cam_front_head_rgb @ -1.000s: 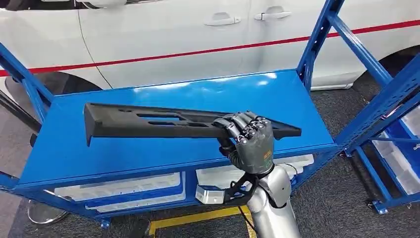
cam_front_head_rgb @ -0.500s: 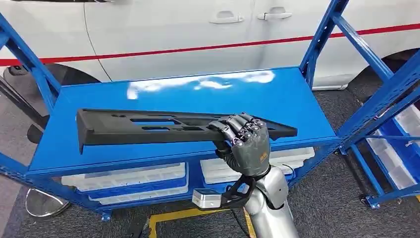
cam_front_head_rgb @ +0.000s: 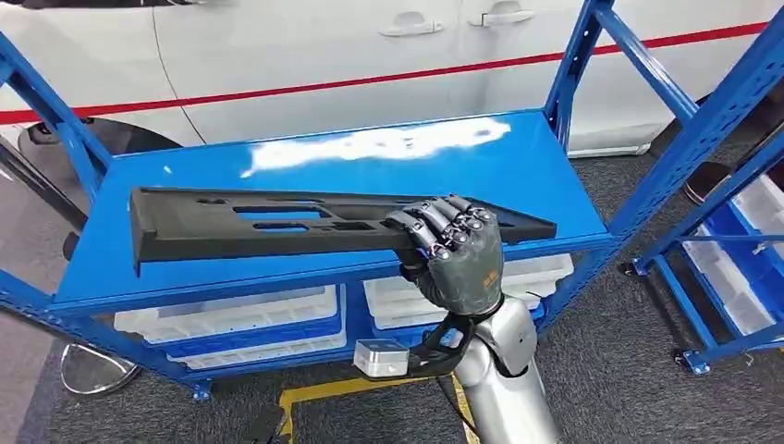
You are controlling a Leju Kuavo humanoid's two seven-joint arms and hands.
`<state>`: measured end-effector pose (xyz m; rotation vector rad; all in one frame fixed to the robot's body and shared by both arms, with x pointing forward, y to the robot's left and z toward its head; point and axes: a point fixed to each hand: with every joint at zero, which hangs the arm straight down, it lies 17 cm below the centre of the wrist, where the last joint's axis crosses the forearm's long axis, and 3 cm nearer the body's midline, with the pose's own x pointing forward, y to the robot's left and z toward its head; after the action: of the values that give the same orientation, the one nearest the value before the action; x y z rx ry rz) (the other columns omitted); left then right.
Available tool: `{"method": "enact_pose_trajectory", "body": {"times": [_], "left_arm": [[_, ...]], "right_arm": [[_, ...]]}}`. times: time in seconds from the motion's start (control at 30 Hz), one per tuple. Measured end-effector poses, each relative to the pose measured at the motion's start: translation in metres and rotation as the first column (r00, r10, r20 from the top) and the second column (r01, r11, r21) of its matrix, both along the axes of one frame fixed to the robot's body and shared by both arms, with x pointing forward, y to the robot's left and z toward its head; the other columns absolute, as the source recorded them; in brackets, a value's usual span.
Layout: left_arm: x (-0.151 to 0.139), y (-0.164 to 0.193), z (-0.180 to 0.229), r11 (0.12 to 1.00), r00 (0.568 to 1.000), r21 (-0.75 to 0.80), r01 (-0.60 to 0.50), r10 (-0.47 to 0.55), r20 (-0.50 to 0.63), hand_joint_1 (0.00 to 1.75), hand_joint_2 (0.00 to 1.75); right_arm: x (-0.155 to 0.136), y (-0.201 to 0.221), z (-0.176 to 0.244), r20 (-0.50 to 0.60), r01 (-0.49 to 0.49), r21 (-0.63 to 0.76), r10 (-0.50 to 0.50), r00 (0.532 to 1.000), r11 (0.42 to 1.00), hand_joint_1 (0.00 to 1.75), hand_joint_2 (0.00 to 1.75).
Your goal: Take the parts from the cabinet and place them on the table.
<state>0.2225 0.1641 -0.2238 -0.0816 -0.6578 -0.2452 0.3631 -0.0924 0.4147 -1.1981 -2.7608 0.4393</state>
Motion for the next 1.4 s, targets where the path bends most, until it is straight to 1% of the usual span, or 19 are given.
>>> {"method": "enact_pose_trajectory", "body": {"times": [0.17, 0.27, 0.37, 0.9, 1.13, 1.27, 1.4], "left_arm": [[0.017, 0.000, 0.007, 1.000, 0.999, -0.005, 0.000, 0.000, 0.032, 0.00, 1.75], [0.011, 0.000, 0.005, 1.000, 1.000, -0.003, 0.004, -0.004, 0.022, 0.00, 1.75], [0.013, 0.000, 0.005, 1.000, 1.000, -0.002, 0.003, -0.003, 0.025, 0.00, 1.75], [0.012, 0.002, 0.005, 1.000, 1.000, 0.001, -0.013, 0.013, 0.024, 0.00, 1.75], [0.007, -0.005, 0.004, 1.000, 1.000, -0.009, 0.007, -0.007, 0.009, 0.00, 1.75], [0.013, -0.009, 0.006, 1.000, 1.000, -0.011, 0.012, -0.012, 0.016, 0.00, 1.75], [0.012, -0.012, 0.007, 1.000, 1.000, -0.016, 0.014, -0.014, 0.013, 0.00, 1.75]], "right_arm": [[-0.006, -0.003, 0.017, 0.046, 0.005, 0.012, -0.005, 0.999, 1.000, 1.75, 1.75], [-0.017, -0.012, 0.031, 0.092, 0.013, 0.037, -0.016, 0.996, 0.999, 1.75, 1.75], [-0.024, -0.017, 0.039, 0.117, 0.016, 0.051, -0.022, 0.993, 0.999, 1.75, 1.75], [-0.031, -0.021, 0.045, 0.140, 0.023, 0.057, -0.031, 0.990, 0.998, 1.75, 1.75], [-0.031, -0.019, 0.044, 0.140, 0.031, 0.046, -0.037, 0.989, 0.998, 1.75, 1.75], [-0.032, -0.020, 0.045, 0.144, 0.032, 0.047, -0.038, 0.989, 0.998, 1.75, 1.75], [-0.032, -0.020, 0.045, 0.145, 0.033, 0.046, -0.039, 0.989, 0.998, 1.75, 1.75]]}}
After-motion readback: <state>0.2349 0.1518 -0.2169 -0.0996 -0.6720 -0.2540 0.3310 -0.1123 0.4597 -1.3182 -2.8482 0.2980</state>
